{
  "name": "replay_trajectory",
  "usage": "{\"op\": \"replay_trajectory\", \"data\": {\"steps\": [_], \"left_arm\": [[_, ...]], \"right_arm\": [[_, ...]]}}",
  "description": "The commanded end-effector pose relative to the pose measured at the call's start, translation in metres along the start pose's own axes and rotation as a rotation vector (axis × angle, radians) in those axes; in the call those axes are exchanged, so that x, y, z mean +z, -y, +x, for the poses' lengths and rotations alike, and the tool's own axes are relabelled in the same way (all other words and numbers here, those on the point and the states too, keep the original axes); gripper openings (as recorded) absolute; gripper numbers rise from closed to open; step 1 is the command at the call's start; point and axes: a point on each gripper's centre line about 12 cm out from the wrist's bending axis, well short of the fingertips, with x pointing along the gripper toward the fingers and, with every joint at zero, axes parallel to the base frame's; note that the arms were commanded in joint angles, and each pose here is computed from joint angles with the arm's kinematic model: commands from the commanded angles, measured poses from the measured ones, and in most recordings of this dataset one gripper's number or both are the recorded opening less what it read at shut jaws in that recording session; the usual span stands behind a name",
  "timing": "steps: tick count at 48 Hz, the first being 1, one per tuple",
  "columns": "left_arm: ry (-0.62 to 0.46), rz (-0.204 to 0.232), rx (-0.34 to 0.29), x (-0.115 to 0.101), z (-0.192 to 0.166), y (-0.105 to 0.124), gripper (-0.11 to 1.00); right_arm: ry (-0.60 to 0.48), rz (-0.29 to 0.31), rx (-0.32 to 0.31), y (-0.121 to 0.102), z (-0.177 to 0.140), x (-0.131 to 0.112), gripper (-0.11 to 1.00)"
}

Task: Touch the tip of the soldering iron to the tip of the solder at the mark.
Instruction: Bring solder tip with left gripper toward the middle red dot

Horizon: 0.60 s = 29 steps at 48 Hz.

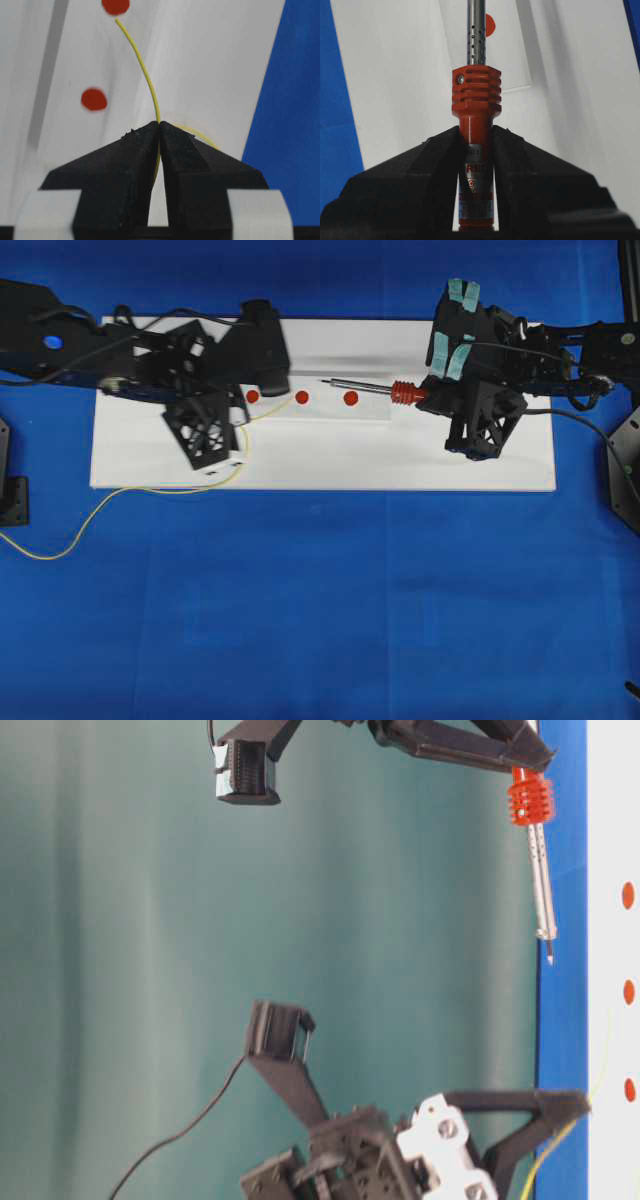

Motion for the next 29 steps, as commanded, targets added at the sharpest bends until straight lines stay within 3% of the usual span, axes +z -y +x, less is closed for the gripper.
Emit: {"op": "replay_trajectory", "data": {"steps": [1, 29], "left_arm": [[0.044, 0.003, -0.005, 0.015, -0.001, 0.002, 0.02], [-0.005, -0.005, 0.0, 0.004, 0.013, 0.001, 0.02]], "right_arm": [[0.024, 0.0, 0.003, -0.001, -0.002, 0.006, 0.06], [0.008, 0.0, -0.001, 0.0, 0.004, 0.003, 0.06]]}}
